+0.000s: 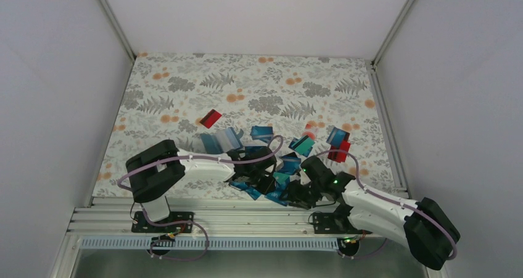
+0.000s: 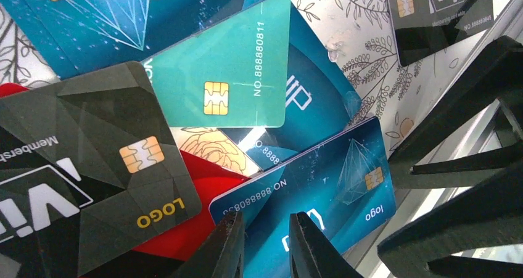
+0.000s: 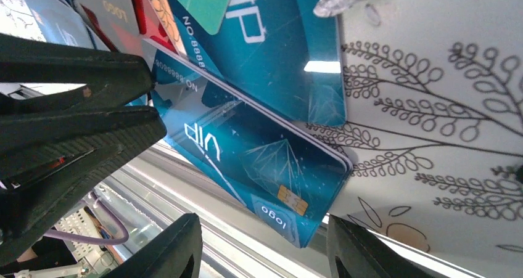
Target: Put the credit cards into the card holder
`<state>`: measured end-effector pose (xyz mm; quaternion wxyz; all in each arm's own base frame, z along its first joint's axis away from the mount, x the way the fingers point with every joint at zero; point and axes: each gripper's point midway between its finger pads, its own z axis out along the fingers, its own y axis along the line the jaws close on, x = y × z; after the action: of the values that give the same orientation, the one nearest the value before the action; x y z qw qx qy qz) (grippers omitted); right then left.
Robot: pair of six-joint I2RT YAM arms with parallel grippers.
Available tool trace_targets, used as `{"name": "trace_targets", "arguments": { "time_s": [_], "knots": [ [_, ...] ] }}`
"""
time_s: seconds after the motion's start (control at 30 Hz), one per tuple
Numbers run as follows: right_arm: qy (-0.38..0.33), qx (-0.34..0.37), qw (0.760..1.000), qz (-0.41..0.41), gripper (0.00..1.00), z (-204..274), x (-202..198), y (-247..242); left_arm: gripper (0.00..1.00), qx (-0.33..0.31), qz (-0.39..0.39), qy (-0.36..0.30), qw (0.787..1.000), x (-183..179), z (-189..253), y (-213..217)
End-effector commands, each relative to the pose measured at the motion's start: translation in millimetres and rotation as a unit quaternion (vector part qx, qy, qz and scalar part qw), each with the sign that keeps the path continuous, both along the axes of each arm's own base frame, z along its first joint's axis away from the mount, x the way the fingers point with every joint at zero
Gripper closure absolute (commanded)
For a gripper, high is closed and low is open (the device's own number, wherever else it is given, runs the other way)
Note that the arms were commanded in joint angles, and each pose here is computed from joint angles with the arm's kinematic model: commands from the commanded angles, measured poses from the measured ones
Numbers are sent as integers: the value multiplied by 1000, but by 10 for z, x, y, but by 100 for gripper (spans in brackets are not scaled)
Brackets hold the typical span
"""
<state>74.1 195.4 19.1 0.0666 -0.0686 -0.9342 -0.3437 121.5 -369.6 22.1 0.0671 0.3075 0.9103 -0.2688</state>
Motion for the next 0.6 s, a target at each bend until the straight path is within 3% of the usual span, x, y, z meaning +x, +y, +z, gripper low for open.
{"name": "trace_targets", "arguments": {
  "time_s": [0.0,0.37,0.57],
  "knots": [
    [-19,12,1000,-5,50,84,125,97,80,22,-5,16,1000,-157,-107,127],
    [-42,42,998,-5,64,198,229,216,80,-33,-16,44,998,-312,-104,30],
    [-66,64,996,-3,65,323,322,301,80,-99,-30,54,993,-323,38,-227]
  ]
}}
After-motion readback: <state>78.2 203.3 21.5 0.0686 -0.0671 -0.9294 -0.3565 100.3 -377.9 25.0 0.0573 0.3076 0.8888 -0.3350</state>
